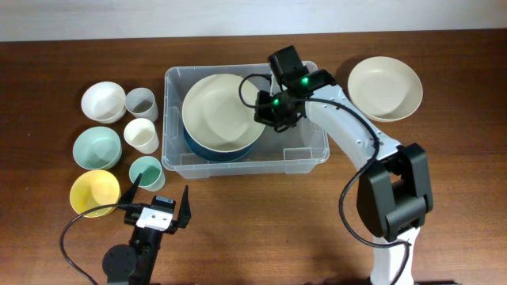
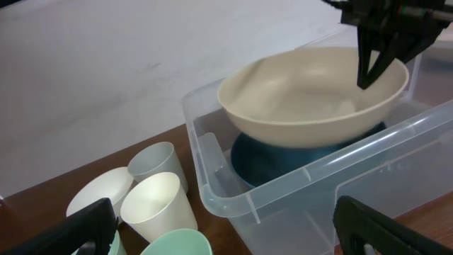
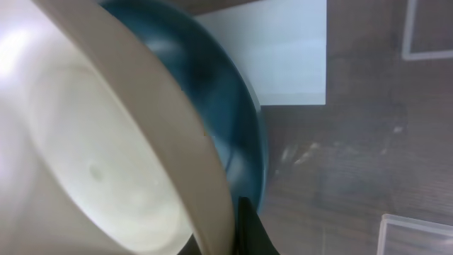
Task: Pack container
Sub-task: 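Lift the cream plate and lower it onto the blue plate in container, then open the right gripper to release the cream plate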
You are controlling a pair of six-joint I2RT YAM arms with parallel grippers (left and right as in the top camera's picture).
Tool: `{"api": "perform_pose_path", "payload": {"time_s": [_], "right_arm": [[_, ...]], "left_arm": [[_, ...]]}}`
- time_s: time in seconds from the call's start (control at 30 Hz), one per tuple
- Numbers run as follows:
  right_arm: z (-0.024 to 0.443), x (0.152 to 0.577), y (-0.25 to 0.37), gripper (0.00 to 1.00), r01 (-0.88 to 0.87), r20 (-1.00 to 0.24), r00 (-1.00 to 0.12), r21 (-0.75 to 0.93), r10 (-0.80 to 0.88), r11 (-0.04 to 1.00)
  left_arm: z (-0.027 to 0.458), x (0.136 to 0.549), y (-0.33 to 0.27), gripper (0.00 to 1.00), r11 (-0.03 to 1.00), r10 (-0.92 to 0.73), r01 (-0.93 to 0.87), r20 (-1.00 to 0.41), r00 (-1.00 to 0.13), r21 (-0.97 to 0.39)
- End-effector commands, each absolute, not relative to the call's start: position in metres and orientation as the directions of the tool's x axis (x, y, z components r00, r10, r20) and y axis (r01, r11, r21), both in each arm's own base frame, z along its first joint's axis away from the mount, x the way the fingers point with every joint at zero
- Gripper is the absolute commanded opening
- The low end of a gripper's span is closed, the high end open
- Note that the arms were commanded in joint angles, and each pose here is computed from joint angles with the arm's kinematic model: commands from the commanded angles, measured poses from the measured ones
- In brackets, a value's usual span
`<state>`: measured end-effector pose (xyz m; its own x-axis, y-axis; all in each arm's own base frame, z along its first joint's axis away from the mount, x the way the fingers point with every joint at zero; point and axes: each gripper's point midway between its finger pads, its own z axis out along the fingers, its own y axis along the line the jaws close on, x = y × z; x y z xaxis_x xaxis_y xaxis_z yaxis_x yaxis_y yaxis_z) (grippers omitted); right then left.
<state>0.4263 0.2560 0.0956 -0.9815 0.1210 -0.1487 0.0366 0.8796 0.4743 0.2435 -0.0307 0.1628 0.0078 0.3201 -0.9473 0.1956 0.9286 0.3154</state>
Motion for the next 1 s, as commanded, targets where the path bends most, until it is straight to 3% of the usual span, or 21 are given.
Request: {"api": "perform_pose_path", "payload": {"time_s": [0.0,0.97], "right_arm": [[0.098,0.425,0.267,0.04,0.025,-0.142,-0.984,0.497,0.11,0.867],[0.076,0.419,0.278,0.05,0.017,-0.111,-0.99,0.487,0.082,0.873]], "left_arm": [[0.162,0.243,-0.031,1.0,0.929,0.317,0.201,-0.948,0.007,0.312],[0.162,0.243,-0.031,1.0,0.929,0.317,0.201,-0.948,0.007,0.312]]}}
